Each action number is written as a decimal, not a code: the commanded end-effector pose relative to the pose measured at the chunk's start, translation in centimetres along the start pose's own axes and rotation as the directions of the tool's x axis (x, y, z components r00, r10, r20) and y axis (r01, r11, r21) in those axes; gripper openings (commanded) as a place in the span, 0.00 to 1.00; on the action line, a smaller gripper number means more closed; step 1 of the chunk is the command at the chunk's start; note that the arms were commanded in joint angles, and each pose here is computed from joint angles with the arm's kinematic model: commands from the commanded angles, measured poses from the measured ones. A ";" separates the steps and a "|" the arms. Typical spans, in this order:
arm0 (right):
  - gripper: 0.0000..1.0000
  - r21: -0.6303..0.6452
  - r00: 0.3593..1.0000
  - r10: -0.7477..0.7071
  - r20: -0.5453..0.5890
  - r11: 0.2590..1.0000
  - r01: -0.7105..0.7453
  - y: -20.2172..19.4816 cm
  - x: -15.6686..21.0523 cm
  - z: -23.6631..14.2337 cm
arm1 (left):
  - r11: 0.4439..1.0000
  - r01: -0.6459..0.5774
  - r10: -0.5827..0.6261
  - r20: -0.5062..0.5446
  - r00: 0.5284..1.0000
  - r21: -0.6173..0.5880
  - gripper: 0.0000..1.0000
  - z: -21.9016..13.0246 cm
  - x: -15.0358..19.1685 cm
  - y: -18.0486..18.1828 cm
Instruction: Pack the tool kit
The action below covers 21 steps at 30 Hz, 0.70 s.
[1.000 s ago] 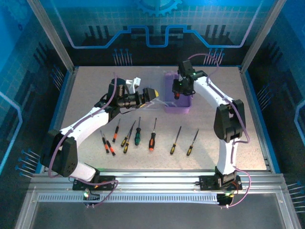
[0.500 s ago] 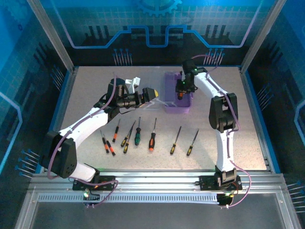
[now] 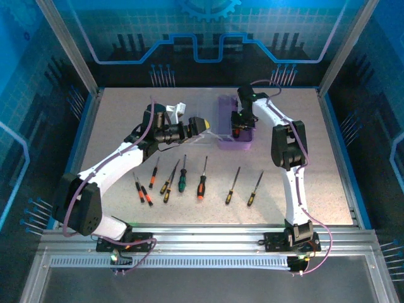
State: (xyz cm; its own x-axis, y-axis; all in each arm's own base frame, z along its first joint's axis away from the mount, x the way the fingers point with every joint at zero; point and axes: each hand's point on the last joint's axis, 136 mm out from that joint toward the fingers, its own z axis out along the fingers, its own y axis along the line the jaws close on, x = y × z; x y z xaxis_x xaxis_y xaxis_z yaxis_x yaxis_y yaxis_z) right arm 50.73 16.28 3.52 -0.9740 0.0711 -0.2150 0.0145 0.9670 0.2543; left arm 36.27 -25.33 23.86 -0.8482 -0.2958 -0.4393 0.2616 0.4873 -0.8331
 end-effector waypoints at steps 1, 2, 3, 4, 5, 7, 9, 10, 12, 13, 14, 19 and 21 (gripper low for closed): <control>0.31 -0.008 1.000 -0.009 -0.030 1.000 0.009 0.1 0.1 0.4 | 0.999 -0.036 0.036 0.007 0.999 -0.001 0.99 -0.4 -0.1 -0.6; 0.32 -0.010 1.000 -0.005 -0.029 1.000 0.005 0.1 0.1 0.4 | 0.999 -0.037 0.037 0.007 0.999 -0.001 0.99 -0.4 -0.1 -0.6; 0.33 -0.015 0.999 -0.006 -0.031 1.000 0.006 0.2 0.2 0.3 | 0.999 -0.035 0.035 0.006 0.999 -0.002 0.99 -0.4 -0.1 -0.6; 0.34 -0.016 1.000 -0.004 -0.030 1.000 0.003 0.2 0.2 0.2 | 0.999 -0.036 0.036 0.007 0.999 -0.003 0.99 -0.4 -0.1 -0.6; 0.36 -0.018 1.000 -0.004 -0.027 1.000 0.004 0.4 0.2 0.0 | 0.999 -0.036 0.036 0.007 0.999 -0.004 0.99 -0.4 -0.1 -0.6; 0.40 -0.021 1.000 -0.004 -0.016 1.000 0.004 0.5 0.0 -0.7 | 0.999 -0.038 0.038 0.007 0.999 -0.003 0.99 -0.4 -0.1 -0.6; 0.42 -0.022 1.000 -0.010 0.000 1.000 0.010 0.7 -0.2 -1.5 | 0.999 -0.042 0.042 0.009 0.999 -0.002 0.99 -0.5 -0.2 -0.8; 0.44 -0.019 1.000 -0.013 0.012 1.000 0.013 0.8 -0.4 -2.0 | 0.999 -0.044 0.044 0.009 0.999 -0.003 0.99 -0.5 -0.2 -0.8; 0.45 -0.021 0.999 -0.019 0.033 1.000 0.020 1.1 -0.7 -3.3 | 0.999 -0.046 0.046 0.010 0.999 -0.002 0.99 -0.6 -0.2 -0.9; 0.45 -0.017 0.999 -0.020 0.045 1.000 0.020 1.1 -0.9 -3.9 | 0.999 -0.045 0.045 0.011 0.999 -0.004 0.99 -0.6 -0.2 -0.8; 0.45 -0.017 0.997 -0.018 0.070 1.000 0.019 1.2 -1.2 -5.0 | 0.999 -0.046 0.046 0.013 0.999 -0.005 0.99 -0.6 -0.2 -0.8; 0.43 0.013 0.990 -0.003 0.144 1.000 0.002 1.1 -2.0 -8.1 | 0.999 -0.045 0.045 0.012 0.999 -0.009 0.99 -0.7 -0.3 -0.8; 0.40 0.020 0.987 -0.001 0.159 1.000 -0.002 1.1 -2.1 -8.7 | 0.999 -0.043 0.044 0.012 0.999 -0.013 0.99 -0.7 -0.2 -0.8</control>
State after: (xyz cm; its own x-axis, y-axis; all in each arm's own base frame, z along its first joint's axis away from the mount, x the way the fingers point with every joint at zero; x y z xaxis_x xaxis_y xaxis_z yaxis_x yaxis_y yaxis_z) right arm 50.91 15.51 8.98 -0.9488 0.0885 -0.3033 0.0149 0.9714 0.2369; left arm 36.19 -25.13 23.29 -0.8531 -0.2933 -0.4315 0.2452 0.5046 -0.8278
